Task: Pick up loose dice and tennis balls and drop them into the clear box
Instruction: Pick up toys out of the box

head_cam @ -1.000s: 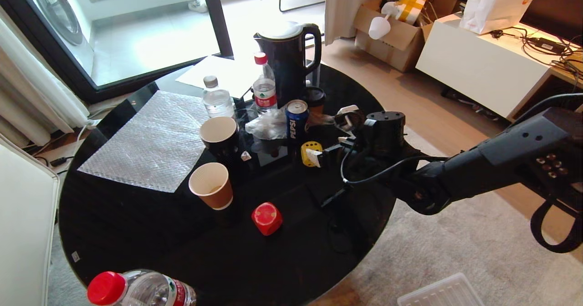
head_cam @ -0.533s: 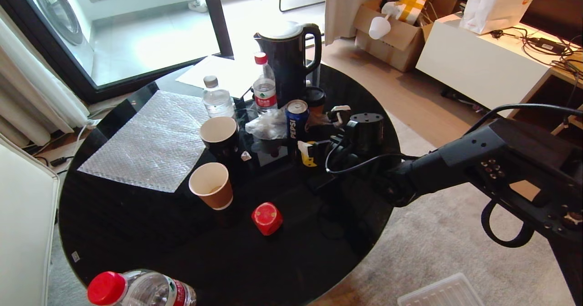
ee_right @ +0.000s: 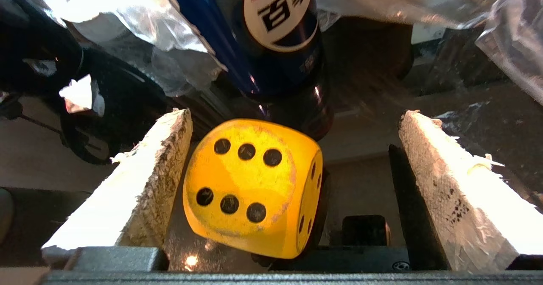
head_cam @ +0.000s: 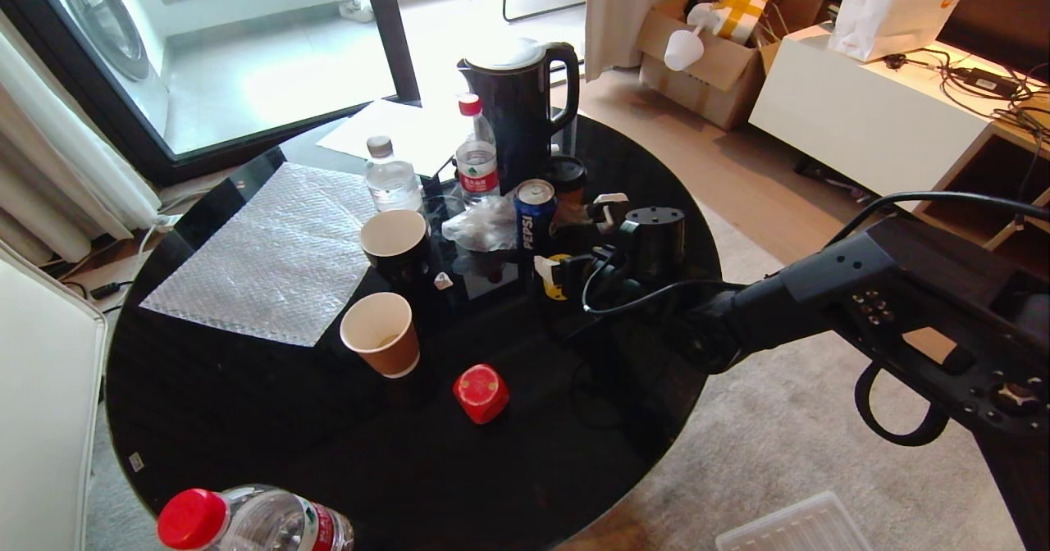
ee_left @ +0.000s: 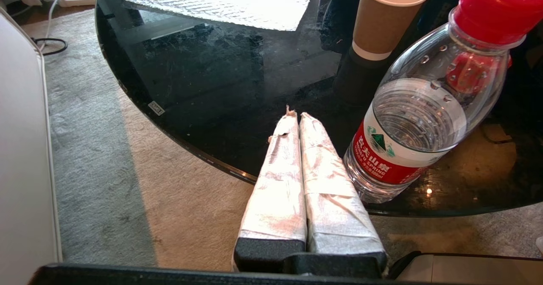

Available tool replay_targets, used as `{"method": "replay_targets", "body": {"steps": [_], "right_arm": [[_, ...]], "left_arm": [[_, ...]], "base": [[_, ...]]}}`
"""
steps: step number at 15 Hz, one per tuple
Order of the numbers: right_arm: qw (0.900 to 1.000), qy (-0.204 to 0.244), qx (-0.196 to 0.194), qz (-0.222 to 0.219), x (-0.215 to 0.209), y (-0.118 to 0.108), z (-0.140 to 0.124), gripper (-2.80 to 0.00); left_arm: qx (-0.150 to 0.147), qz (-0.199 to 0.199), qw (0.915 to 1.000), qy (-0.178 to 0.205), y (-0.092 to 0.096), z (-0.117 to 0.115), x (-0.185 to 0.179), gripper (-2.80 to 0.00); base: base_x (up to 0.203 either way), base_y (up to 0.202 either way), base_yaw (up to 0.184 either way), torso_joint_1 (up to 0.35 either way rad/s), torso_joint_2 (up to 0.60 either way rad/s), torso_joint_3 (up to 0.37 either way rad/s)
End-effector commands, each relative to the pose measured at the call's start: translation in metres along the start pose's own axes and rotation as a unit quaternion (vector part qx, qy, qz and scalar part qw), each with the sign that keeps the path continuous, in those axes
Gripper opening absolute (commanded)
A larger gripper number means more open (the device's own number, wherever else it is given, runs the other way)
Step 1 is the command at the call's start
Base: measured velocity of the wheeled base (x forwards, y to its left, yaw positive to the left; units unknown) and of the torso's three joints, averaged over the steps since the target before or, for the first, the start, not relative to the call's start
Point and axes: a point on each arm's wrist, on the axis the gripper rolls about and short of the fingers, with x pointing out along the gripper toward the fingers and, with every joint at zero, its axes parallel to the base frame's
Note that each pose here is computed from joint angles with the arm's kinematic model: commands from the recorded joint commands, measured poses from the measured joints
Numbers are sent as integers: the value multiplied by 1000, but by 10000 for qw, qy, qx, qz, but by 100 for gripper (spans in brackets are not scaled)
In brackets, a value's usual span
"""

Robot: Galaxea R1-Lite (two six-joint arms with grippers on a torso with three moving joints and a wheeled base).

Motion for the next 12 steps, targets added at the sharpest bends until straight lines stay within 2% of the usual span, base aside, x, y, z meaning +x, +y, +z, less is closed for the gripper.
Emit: {"method": "replay_targets", "body": {"steps": [1,12], "right_arm": [[9999,96,-13,-63,1,-1,-8,0],[9998,117,-155,104,-11,6,-28,0]], "left_arm": [[5,2,10000,1,0,0,0,-280],[-3,2,10000,1,0,0,0,-280]], "base": [[0,0,0,0,0,0],[0,0,0,0,0,0]]}}
